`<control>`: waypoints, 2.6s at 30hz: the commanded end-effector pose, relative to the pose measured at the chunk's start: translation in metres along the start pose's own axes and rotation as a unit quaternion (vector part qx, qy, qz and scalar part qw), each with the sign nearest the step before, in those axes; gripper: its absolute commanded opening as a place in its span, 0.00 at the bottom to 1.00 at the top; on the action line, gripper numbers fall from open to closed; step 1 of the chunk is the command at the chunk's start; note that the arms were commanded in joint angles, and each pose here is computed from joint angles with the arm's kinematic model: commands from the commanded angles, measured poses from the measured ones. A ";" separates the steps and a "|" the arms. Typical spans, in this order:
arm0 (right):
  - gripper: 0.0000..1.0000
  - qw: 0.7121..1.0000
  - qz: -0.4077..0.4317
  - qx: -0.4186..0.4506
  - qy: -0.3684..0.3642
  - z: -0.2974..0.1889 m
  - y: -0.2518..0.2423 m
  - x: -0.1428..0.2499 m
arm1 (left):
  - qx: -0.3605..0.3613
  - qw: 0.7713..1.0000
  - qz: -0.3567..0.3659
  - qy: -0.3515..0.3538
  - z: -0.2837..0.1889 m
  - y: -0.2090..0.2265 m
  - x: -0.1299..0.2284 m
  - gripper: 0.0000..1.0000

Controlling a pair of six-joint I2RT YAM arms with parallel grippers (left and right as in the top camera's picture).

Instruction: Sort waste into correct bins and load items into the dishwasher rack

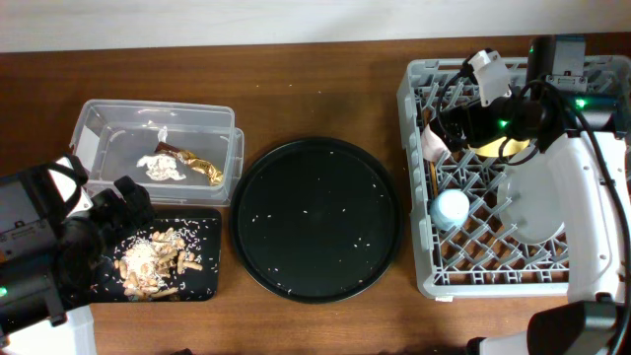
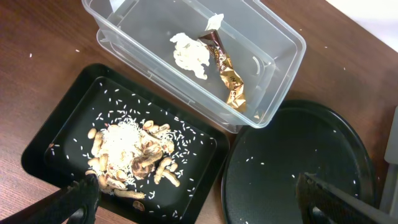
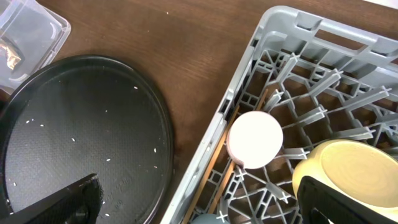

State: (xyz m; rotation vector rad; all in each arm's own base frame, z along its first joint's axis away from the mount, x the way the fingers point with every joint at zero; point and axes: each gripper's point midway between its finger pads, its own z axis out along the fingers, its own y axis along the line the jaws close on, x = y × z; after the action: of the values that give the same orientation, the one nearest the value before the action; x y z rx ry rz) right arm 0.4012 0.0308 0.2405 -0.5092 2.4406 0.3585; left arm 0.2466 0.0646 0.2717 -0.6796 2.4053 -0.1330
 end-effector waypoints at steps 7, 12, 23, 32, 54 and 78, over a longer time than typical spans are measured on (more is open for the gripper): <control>0.98 0.999 -0.019 0.014 -0.043 -0.034 0.014 -0.015 | -0.005 1.000 0.000 -0.006 -0.003 0.002 -0.003 0.99; 0.98 0.988 -0.064 0.050 -0.134 -0.112 0.046 -0.030 | -0.005 1.000 0.000 -0.006 -0.003 0.002 -0.003 0.99; 0.98 0.918 -0.172 0.125 -0.335 -0.273 0.147 0.010 | -0.005 1.000 0.000 -0.006 -0.003 0.002 -0.003 0.99; 0.98 0.877 -0.194 0.143 -0.416 -0.213 0.151 0.091 | -0.005 1.000 0.000 -0.006 -0.003 0.002 -0.003 0.99; 0.98 0.873 -0.012 0.157 -0.461 -0.042 0.068 0.146 | -0.005 1.000 0.000 -0.006 -0.003 0.002 -0.003 0.99; 0.99 0.895 0.021 0.186 -0.404 -0.018 0.050 0.169 | -0.005 1.000 0.000 -0.006 -0.003 0.002 -0.003 0.99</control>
State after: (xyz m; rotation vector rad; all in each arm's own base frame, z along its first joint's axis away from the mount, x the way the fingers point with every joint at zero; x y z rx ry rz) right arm 0.2450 0.0249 0.1591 -0.1120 1.6401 0.0779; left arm 0.2465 0.0646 0.2716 -0.6797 2.4057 -0.1331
